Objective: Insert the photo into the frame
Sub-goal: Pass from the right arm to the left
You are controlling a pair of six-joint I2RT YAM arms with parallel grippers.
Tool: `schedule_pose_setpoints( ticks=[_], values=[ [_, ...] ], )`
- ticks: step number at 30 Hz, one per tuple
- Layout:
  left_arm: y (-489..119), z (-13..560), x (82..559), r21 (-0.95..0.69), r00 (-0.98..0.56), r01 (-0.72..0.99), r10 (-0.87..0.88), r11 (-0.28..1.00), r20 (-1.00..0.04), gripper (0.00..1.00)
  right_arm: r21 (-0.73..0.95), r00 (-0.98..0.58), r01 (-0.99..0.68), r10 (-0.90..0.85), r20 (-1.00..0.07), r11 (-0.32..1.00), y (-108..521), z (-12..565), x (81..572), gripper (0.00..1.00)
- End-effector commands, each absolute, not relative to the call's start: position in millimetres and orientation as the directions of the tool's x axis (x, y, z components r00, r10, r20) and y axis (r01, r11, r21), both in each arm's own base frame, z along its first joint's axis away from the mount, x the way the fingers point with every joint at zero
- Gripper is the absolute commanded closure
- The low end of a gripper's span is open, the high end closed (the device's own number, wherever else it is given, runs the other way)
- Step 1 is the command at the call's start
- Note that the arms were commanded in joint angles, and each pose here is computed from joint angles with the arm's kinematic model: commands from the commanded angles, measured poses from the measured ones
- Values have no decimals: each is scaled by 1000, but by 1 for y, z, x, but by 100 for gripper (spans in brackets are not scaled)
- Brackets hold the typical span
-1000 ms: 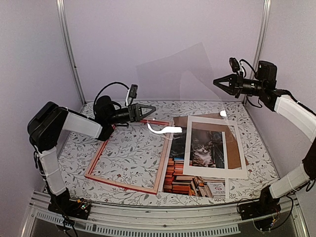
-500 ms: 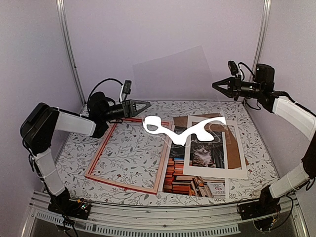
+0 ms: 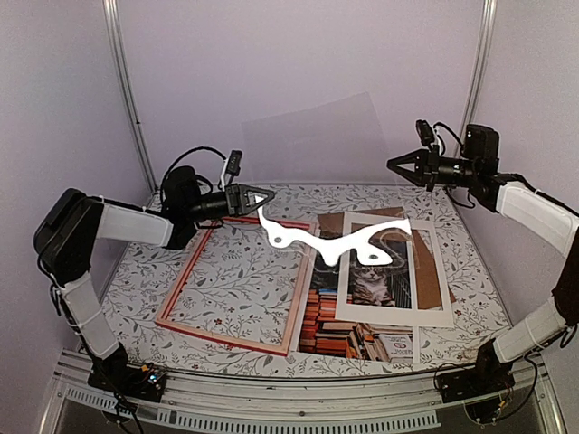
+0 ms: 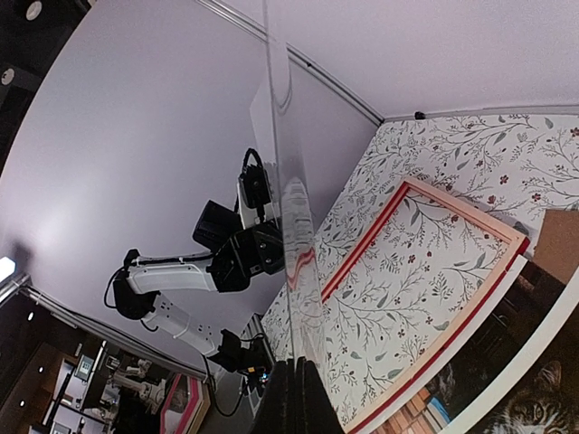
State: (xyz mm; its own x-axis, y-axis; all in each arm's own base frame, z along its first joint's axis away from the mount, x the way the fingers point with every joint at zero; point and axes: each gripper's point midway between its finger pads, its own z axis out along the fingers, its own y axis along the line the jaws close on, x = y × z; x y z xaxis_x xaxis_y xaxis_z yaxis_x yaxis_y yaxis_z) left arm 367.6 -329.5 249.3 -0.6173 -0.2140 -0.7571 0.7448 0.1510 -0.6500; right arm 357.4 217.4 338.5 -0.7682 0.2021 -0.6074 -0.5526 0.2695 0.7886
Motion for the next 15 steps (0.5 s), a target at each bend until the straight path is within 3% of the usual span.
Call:
schedule_pose_setpoints(
  ticks=[1,7,15],
  values=[
    [-323,263,376,-655,-624,724,-197,217,-756,100,777,-750,-551,229,-621,304,212,332,363,98],
    [-305,269,376,-671,-671,667,-129,324,-730,100,763,-756,-495,227,-614,415,208,301,368,83],
    [-286,293,364,-647,-669,668,-83,368,-738,100,766,-792,-500,144,-593,405,237,267,349,71]
  ],
)
